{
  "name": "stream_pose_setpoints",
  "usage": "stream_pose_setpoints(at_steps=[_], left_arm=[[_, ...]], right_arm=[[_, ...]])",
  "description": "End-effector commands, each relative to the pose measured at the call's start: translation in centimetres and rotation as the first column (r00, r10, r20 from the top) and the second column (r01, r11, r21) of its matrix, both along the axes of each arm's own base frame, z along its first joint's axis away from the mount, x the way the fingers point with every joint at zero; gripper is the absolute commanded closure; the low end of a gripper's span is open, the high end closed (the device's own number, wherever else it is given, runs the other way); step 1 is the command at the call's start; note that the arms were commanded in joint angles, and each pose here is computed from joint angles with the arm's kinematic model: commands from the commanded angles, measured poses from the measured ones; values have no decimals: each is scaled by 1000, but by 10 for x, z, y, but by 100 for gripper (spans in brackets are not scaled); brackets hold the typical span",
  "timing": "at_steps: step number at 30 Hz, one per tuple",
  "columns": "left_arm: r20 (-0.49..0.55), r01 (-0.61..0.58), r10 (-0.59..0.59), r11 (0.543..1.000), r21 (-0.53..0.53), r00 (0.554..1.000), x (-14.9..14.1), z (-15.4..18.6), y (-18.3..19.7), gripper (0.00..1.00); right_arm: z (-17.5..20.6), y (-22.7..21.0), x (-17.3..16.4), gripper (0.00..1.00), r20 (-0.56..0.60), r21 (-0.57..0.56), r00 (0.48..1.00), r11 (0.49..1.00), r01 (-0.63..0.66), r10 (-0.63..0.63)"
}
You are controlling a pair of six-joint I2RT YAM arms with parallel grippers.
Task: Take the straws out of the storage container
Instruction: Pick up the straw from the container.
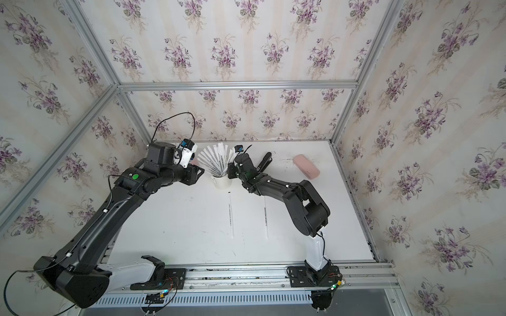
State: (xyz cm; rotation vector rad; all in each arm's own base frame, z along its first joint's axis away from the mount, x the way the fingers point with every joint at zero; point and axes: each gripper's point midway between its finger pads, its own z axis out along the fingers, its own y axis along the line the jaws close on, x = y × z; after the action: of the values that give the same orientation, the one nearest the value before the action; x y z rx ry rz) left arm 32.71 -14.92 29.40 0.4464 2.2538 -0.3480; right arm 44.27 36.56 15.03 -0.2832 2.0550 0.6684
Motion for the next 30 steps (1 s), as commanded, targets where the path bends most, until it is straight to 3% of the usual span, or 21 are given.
stream_pose_setpoints(at_steps=[1,30], left_arm=[[12,15,-15,1000,-8,1000,3,2,-3,47],[-1,24,-24,1000,-15,1000,3,-3,-6,47]], right_arm=[[10,4,-4,78,0,37,1000,999,-23,23],[2,4,0,78,-51,53,999,999,-12,14]])
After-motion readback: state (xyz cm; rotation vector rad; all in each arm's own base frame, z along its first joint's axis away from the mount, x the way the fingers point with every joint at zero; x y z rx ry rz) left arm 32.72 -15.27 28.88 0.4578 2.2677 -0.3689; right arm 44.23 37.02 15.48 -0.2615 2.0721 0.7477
